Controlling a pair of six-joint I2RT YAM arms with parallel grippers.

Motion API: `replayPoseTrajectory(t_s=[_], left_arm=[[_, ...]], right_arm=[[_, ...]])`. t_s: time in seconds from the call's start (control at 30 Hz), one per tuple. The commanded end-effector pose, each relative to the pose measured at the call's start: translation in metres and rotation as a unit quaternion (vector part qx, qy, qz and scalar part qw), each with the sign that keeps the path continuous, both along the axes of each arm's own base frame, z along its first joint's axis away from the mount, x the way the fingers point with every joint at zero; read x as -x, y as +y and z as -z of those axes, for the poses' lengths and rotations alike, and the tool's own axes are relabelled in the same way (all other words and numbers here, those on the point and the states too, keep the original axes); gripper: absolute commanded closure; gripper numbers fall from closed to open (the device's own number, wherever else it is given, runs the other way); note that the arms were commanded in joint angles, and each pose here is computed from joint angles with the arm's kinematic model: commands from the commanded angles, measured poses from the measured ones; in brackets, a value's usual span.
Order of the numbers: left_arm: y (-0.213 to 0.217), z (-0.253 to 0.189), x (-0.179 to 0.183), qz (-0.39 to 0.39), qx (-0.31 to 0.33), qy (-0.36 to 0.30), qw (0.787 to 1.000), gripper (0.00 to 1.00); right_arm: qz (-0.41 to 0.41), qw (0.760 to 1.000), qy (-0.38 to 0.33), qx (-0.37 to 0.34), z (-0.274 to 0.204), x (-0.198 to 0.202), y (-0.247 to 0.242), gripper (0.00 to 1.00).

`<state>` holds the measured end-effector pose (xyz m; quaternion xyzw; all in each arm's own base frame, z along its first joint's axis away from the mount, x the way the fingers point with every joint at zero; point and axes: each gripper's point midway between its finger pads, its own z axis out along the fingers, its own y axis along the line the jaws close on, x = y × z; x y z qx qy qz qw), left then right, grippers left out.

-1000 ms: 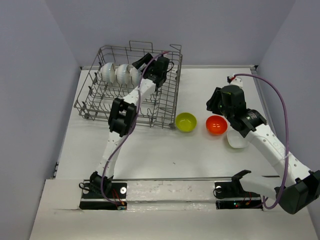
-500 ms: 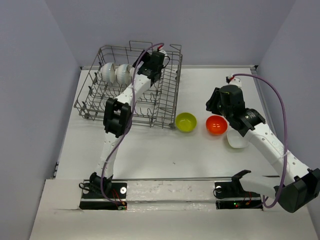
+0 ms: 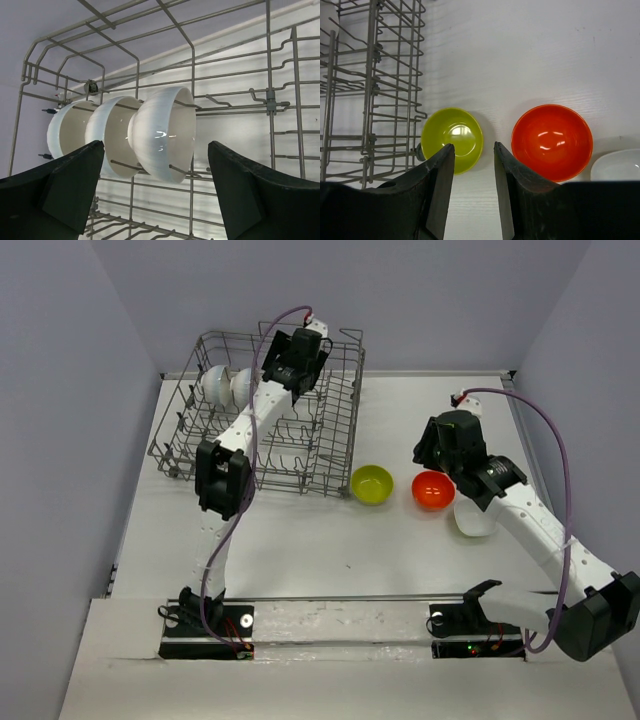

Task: Load the bowls into the dish rack
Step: Pick up the bowl from the center of the board.

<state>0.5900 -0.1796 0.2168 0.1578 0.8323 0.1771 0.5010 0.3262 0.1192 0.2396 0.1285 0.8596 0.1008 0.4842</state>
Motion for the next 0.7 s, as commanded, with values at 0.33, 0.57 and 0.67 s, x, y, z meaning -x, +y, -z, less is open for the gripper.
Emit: replayPoseTrajectory(t_s=[0.33, 0.57, 0.67], left_arm=[[-0.002, -0.161, 0.1, -0.024, 0.251, -0.162, 0.954, 0.01], [-0.031, -0.159, 0.174, 0.011, 0.327, -0.175, 0.929, 0.01], [-0.038, -0.151, 0.194, 0.024, 0.335, -0.167, 0.927, 0.01]], right_arm=[[0.109, 0.992, 0.024, 0.066, 0.023, -0.009, -0.036, 0.53], [0.169, 0.981, 0.052, 0.076, 0.045, -0.008, -0.069, 0.52], [0.193, 0.975, 0.069, 0.082, 0.056, -0.003, -0.089, 0.52]])
